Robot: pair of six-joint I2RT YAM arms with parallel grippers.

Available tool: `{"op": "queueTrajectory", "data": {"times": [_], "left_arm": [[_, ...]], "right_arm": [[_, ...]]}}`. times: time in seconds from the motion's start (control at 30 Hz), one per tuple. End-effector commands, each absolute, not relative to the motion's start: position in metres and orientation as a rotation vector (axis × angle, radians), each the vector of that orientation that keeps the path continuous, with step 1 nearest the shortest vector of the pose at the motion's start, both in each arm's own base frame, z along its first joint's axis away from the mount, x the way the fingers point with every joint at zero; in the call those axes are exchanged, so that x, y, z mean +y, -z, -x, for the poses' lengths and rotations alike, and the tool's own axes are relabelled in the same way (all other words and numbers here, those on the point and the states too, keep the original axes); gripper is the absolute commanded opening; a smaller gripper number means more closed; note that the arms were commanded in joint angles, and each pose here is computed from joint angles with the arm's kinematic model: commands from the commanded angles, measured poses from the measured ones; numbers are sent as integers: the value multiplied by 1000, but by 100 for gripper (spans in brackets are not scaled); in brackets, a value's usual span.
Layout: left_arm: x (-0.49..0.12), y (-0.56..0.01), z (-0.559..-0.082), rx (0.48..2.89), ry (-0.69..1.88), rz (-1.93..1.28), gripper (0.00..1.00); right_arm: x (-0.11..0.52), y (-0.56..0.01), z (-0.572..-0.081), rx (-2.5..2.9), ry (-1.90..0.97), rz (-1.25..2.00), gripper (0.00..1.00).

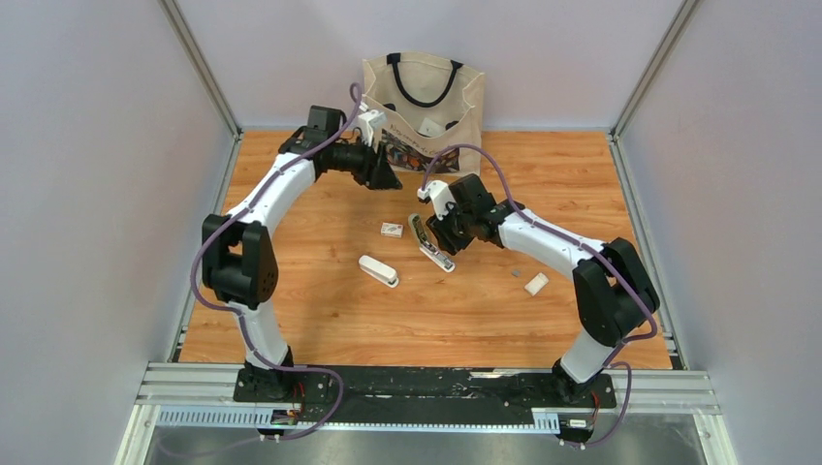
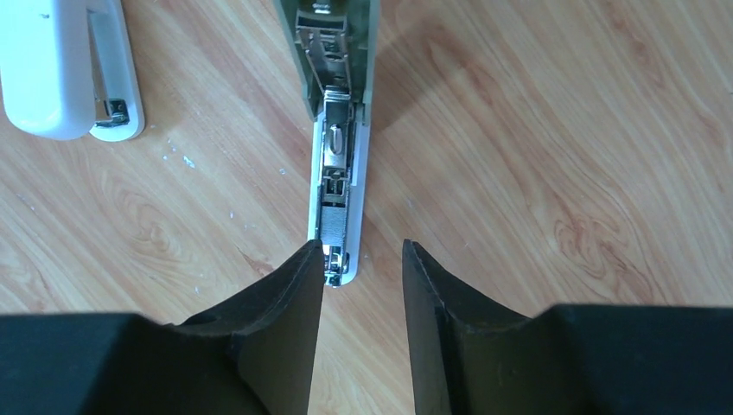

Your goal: Load the staples into the stapler

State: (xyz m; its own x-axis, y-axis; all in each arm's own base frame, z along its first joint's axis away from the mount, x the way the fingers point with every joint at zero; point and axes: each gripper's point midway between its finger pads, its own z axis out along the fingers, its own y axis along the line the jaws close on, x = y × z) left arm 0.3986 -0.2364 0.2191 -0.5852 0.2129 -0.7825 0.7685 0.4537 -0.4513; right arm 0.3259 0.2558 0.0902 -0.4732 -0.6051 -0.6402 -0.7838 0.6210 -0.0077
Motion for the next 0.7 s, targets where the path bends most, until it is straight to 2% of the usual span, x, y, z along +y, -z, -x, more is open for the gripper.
{"op": "queueTrajectory", "data": {"times": [0.0,0.2,0.67], "left_arm": [[-268,-217,-403,2053,1164,-825,62],[-284,-191,-407,2090,1208,-811,62],[-283,-165,-397,2149,1227,-802,62]], "right_arm": [[264,-89,-322,2194,-459,1145,42],[261,-72,-318,2252,-458,1175,42],[256,-56,-315,2316,-437,1183,33]]}}
